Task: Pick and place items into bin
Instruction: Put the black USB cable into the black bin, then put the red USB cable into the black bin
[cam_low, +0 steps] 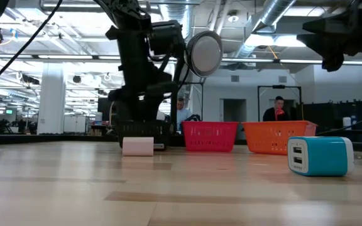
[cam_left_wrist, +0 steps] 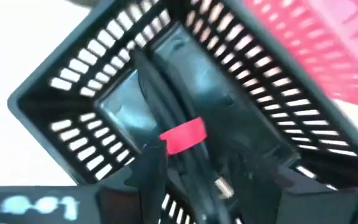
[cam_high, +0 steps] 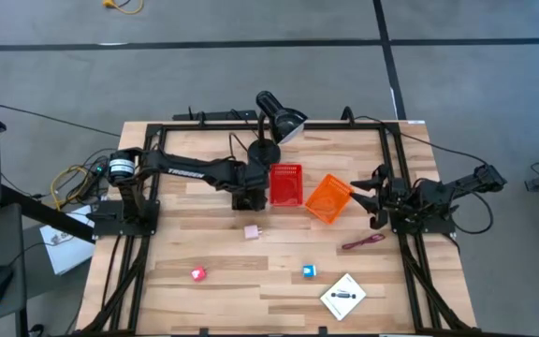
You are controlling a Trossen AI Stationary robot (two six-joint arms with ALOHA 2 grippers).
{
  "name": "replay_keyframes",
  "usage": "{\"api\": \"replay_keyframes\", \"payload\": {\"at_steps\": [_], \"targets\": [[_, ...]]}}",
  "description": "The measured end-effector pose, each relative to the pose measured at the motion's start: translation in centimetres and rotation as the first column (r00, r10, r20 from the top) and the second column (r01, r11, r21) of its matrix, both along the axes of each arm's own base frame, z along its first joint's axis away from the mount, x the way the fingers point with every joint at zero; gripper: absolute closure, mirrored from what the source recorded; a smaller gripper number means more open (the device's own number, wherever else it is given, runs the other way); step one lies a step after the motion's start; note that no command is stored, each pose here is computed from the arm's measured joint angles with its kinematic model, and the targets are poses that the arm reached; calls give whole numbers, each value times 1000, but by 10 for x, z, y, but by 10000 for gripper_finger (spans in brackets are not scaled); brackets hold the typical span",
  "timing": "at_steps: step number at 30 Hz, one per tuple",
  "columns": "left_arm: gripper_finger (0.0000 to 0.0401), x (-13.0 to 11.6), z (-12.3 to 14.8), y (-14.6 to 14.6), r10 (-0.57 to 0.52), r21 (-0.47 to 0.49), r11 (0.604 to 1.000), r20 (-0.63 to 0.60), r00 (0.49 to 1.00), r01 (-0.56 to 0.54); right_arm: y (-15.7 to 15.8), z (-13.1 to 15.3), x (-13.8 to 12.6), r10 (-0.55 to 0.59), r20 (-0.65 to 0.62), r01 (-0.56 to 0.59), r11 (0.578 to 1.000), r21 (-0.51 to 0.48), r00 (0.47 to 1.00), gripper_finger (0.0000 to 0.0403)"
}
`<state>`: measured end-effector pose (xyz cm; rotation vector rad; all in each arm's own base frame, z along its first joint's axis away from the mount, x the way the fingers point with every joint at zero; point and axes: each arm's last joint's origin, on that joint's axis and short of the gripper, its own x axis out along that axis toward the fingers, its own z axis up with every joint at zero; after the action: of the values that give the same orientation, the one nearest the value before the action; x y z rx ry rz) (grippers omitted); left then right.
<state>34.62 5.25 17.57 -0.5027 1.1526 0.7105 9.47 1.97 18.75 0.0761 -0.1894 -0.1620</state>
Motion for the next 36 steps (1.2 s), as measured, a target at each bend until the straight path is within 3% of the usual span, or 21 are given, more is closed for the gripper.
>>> {"api": "replay_keyframes", "payload": {"at_steps": [5,10,14,20,23,26,30,32,36], "targets": [[244,10,20,1,-92,9,996,23,995,92,2,1,1,50,2,-50,997,-56,999,244],[250,17,49,2,-155,76,985,-9,988,155,5,15,2,155,21,-154,987,-44,988,244],[250,17,78,4,-187,164,966,-92,978,200,12,26,13,200,-61,-204,977,-58,978,244],[251,7,130,-2,-148,303,929,-222,964,213,23,77,34,170,-255,-202,974,-105,952,244],[251,0,158,-14,-131,417,875,-283,950,245,29,97,44,188,-487,-214,977,3,853,244],[251,-9,185,-27,-78,562,787,-321,944,256,36,106,48,218,-698,-180,975,129,682,244],[251,-18,213,-41,-38,712,670,-249,968,210,48,107,53,274,-838,-98,961,259,472,244],[251,-27,226,-47,-49,735,649,-218,975,197,55,99,56,276,-875,-54,959,278,399,244],[251,-43,241,-53,-60,745,651,-142,988,146,70,78,64,223,-941,-18,974,226,253,244]]}}
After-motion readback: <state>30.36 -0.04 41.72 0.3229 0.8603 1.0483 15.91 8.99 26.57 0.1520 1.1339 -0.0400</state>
